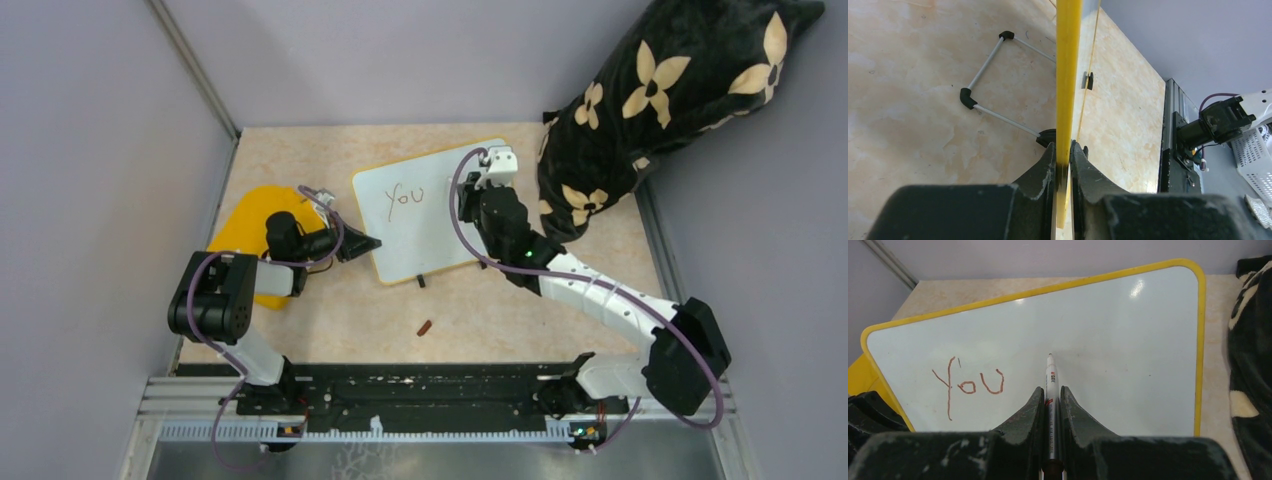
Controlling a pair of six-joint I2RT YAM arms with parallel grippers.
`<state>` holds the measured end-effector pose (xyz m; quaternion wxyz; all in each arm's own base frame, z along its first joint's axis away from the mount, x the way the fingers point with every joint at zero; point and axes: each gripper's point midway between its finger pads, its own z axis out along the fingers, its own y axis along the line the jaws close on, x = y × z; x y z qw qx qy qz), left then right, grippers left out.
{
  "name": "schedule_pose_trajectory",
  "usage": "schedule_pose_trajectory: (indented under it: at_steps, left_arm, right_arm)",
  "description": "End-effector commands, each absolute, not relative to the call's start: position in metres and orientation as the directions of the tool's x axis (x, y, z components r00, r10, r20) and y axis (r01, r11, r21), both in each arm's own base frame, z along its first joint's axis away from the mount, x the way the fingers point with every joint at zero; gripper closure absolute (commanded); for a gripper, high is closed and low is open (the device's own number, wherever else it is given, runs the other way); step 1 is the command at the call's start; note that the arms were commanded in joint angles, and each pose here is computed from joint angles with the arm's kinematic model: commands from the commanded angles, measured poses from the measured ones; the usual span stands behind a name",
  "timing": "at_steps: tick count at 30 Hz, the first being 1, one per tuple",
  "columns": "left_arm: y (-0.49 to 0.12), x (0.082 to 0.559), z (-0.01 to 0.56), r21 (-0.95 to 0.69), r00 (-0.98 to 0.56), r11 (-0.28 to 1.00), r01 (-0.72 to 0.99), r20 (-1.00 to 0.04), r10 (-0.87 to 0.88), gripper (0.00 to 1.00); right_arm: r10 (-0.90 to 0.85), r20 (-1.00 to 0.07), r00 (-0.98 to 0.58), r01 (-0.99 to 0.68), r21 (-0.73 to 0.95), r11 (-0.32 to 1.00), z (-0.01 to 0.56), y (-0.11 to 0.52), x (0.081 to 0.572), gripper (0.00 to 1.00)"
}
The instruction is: Write a sentence on the whiteboard
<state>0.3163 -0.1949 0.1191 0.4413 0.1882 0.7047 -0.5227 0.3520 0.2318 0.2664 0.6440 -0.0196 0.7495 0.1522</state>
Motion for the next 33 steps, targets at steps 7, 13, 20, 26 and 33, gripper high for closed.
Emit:
schedule_pose_trajectory:
  at_steps: [7, 13, 20, 26, 33]
  left_arm:
    - [-0.194, 0.322, 0.113, -0.564, -0.539, 0.413, 0.715, -0.821, -0.188, 1.0]
    - [-0.194, 0.322, 0.113, -0.563, -0.538, 0.413, 0.716, -0.822, -0.187, 1.0]
    - [-0.194, 0.323, 0.113, -0.563, -0.538, 0.414, 0.716, -0.822, -0.187, 1.0]
    - [-0.194, 0.323, 0.113, -0.564, -0.54, 0.415, 0.714, -0.821, -0.187, 1.0]
    - [-0.194, 0.322, 0.112, -0.565, -0.542, 0.416, 0.712, -0.82, -0.185, 1.0]
  right_arm:
    - [0.214, -0.968, -0.128, -0.24, 0.24, 0.941, 0.281, 0.242, 0.364, 1.0]
    - [0.209, -0.968, -0.14, -0.262, 0.24, 0.935, 0.278, 0.246, 0.362, 1.0]
    - [0.186, -0.965, -0.184, -0.297, 0.235, 0.925, 0.264, 0.251, 0.356, 1.0]
    - [0.147, -0.961, -0.235, -0.304, 0.216, 0.928, 0.246, 0.249, 0.348, 1.0]
    - [0.122, -0.955, -0.27, -0.286, 0.2, 0.937, 0.231, 0.241, 0.341, 1.0]
